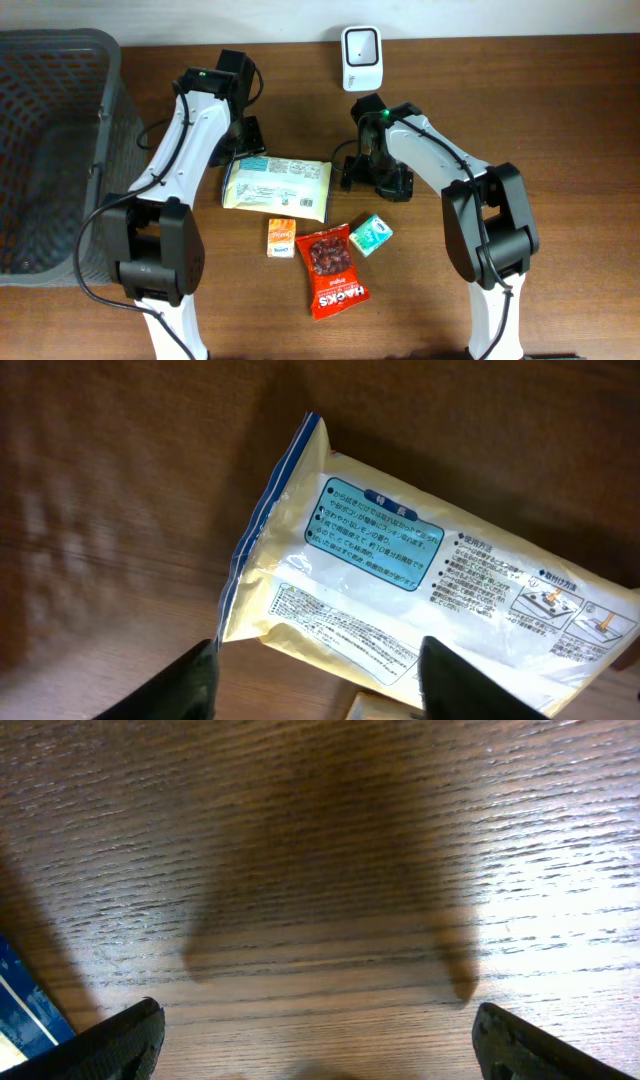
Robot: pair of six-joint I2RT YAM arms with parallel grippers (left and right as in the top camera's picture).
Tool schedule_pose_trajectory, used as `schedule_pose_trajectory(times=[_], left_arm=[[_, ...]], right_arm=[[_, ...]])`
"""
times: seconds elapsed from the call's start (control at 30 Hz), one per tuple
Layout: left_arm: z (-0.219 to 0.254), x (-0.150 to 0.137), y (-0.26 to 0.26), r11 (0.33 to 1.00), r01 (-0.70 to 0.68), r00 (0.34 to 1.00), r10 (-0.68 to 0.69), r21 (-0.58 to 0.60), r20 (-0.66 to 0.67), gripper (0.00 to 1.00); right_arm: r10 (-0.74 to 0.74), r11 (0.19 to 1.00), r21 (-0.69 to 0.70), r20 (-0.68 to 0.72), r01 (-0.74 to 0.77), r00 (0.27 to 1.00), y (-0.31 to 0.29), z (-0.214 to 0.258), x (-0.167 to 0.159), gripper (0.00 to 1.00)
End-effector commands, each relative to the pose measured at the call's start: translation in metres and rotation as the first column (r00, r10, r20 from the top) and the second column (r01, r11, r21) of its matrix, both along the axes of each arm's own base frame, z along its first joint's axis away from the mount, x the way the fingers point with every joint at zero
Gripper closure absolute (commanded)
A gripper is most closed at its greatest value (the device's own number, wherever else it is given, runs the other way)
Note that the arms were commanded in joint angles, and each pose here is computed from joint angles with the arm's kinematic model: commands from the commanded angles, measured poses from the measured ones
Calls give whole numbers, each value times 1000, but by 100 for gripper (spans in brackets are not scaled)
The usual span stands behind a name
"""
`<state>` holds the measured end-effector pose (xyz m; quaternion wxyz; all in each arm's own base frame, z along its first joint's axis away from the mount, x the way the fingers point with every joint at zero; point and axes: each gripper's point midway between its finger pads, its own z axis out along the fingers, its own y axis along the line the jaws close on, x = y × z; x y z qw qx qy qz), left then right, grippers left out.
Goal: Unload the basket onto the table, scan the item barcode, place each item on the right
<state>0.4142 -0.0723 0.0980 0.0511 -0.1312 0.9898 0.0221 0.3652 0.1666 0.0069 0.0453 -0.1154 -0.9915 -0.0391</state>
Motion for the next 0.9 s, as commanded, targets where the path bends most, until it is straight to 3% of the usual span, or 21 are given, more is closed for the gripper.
schedule_pose_trajectory(times=[0.0,0.03,0.07,0.87], left_arm=[[9,4,-2,1000,5,1000,-4,-15,30,12],[9,4,-2,1000,5,1000,-4,-14,31,2],[9,4,-2,1000,5,1000,-5,-14,31,0],[9,8,-3,1000,5,999,-4,-18,46,1]], right_arm=[[-10,1000,-4,42,10,999,0,11,10,1],[-10,1000,-4,42,10,999,0,11,10,1],[-10,1000,-4,42,10,999,0,11,10,1],[-10,1000,-4,42,10,999,0,11,10,1]])
